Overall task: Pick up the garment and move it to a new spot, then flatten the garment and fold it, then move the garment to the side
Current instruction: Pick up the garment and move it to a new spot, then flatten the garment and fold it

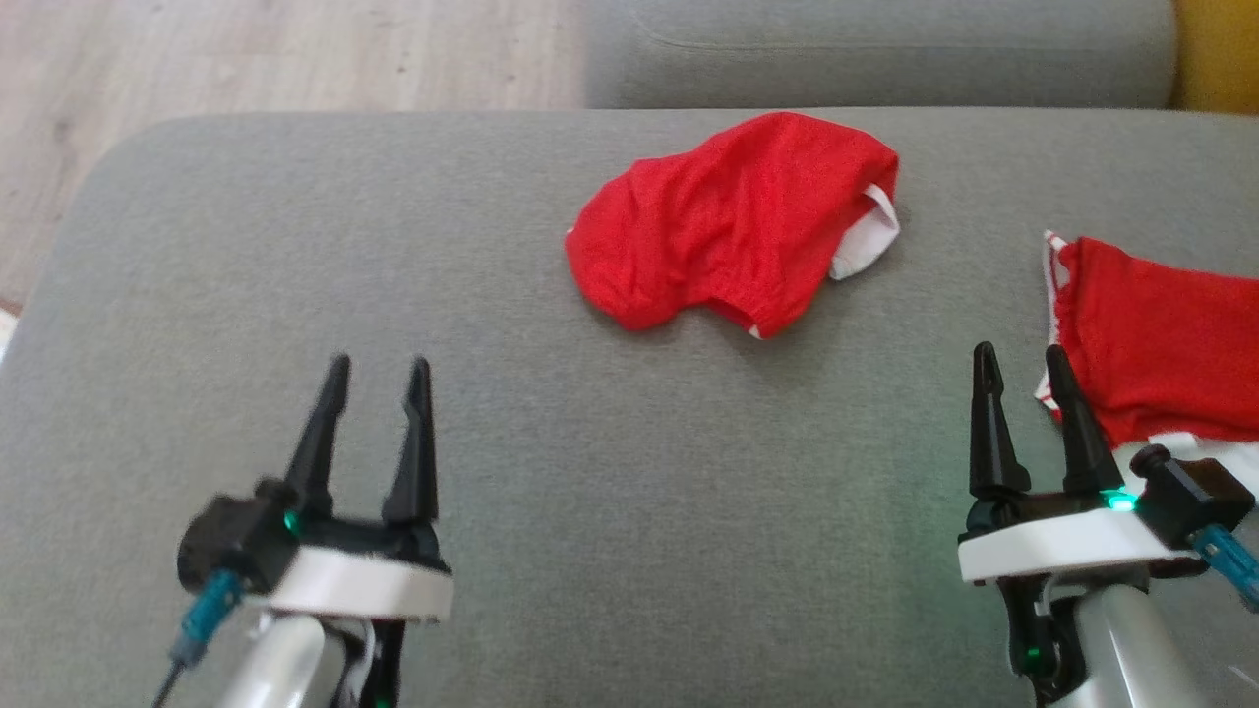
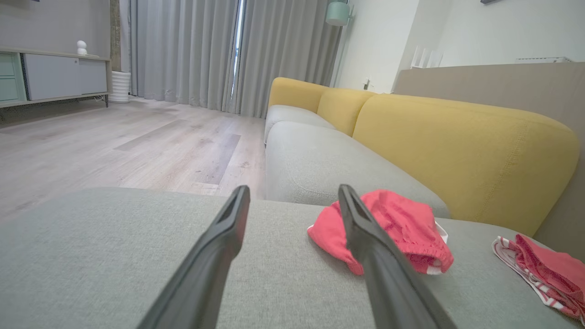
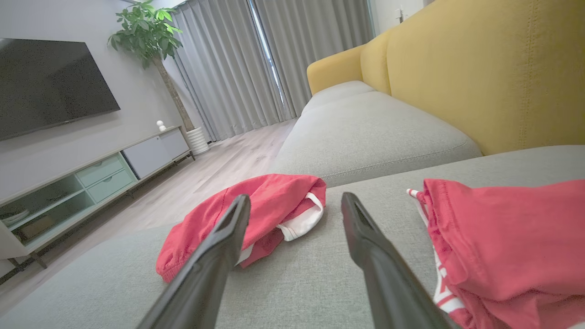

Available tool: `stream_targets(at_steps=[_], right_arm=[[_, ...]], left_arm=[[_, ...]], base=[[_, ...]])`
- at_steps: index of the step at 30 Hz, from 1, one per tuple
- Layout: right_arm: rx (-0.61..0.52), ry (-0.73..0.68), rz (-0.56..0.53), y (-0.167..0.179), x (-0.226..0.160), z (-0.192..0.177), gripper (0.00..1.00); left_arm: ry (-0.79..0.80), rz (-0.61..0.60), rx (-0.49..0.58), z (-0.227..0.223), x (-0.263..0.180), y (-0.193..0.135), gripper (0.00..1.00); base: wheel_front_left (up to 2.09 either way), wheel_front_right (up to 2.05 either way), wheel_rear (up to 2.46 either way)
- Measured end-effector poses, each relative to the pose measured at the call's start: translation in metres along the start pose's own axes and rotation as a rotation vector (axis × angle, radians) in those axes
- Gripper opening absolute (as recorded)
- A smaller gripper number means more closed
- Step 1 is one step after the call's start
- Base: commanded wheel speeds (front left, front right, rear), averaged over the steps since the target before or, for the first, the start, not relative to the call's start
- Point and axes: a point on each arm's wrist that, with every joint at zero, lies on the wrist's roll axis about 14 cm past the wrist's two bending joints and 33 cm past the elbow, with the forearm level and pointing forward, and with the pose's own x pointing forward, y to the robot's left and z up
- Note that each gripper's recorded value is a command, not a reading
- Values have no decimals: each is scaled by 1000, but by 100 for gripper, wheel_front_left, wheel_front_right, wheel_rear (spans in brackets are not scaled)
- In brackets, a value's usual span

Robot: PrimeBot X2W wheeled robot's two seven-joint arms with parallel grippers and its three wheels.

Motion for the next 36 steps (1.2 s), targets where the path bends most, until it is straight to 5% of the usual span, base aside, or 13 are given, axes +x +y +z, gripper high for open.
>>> stream_targets(at_steps=[15, 28, 29, 30, 36], right_arm=[[-28, 104, 155, 47, 55, -27, 100], [94, 454, 138, 56, 80, -125, 100], [102, 455, 145, 60, 81, -125, 26], [106, 445, 154, 63, 83, -124, 0], [100, 386, 204, 81, 87, -110, 0]], left_arm=[[7, 29, -3, -11, -3, 4, 100], [33, 96, 1, -21, -5, 24, 100], [34, 101, 3, -21, -6, 26, 100], [34, 105, 7, -21, -7, 27, 100], [17, 99, 7, -16, -8, 25, 100]], base=[[0, 0, 0], [0, 0, 0], [0, 0, 0], [0, 0, 0], [0, 0, 0]])
